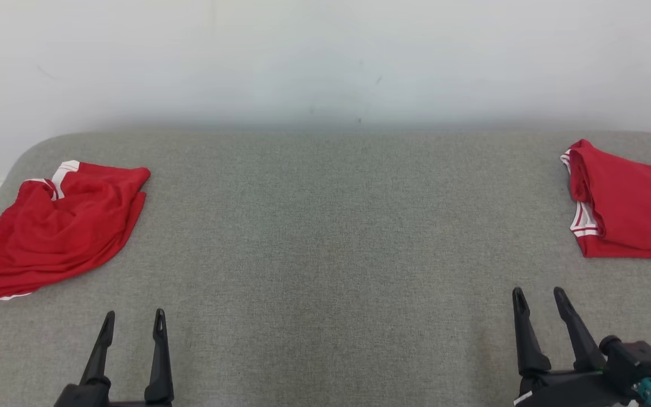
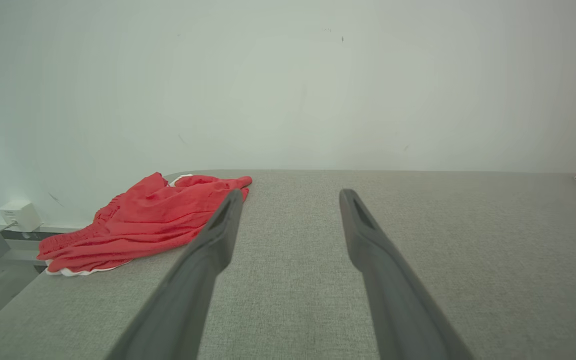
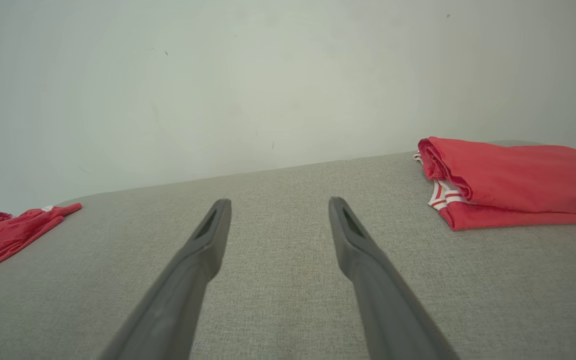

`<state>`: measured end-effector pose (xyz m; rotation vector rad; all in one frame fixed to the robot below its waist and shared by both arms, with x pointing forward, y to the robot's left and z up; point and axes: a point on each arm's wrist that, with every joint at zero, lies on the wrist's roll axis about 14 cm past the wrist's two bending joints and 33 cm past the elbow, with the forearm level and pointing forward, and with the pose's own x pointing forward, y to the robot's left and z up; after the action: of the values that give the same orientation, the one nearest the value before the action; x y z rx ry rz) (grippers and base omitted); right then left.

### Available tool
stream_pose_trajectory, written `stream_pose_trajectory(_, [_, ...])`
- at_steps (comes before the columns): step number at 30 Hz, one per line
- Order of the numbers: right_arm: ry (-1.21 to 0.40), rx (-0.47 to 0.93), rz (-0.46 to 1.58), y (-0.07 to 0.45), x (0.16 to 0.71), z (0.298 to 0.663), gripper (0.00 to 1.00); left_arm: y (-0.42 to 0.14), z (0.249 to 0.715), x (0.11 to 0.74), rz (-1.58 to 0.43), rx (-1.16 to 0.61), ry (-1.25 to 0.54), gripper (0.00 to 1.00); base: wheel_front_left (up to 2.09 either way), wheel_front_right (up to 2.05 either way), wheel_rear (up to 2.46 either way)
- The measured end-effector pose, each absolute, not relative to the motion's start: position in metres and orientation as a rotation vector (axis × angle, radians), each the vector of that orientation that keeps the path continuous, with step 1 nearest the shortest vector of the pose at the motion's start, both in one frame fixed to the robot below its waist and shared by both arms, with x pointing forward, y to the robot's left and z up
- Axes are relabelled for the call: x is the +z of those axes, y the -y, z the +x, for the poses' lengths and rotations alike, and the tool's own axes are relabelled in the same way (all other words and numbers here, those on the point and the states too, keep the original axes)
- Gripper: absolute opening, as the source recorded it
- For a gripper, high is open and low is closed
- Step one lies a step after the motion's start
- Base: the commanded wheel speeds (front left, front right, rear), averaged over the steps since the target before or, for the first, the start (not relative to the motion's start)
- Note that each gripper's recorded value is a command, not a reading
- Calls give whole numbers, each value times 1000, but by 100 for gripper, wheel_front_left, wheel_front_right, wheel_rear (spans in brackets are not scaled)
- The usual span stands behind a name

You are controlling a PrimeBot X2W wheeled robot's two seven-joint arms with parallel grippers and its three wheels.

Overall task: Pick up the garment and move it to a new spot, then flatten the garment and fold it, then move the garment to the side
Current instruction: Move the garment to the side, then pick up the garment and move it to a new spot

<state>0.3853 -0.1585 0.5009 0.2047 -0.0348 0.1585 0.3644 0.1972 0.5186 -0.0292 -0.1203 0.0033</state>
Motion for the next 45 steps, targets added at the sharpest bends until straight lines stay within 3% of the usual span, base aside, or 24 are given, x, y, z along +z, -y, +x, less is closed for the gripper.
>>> stream_pose_trajectory(9, [29, 133, 228, 159, 498, 369, 100, -202, 352, 517, -31, 12, 116, 100, 0, 0, 0])
stream_pose_trajectory(45, [30, 148, 217, 154, 502, 364, 100, -186, 343, 524, -68, -87, 136, 100, 0, 0, 0])
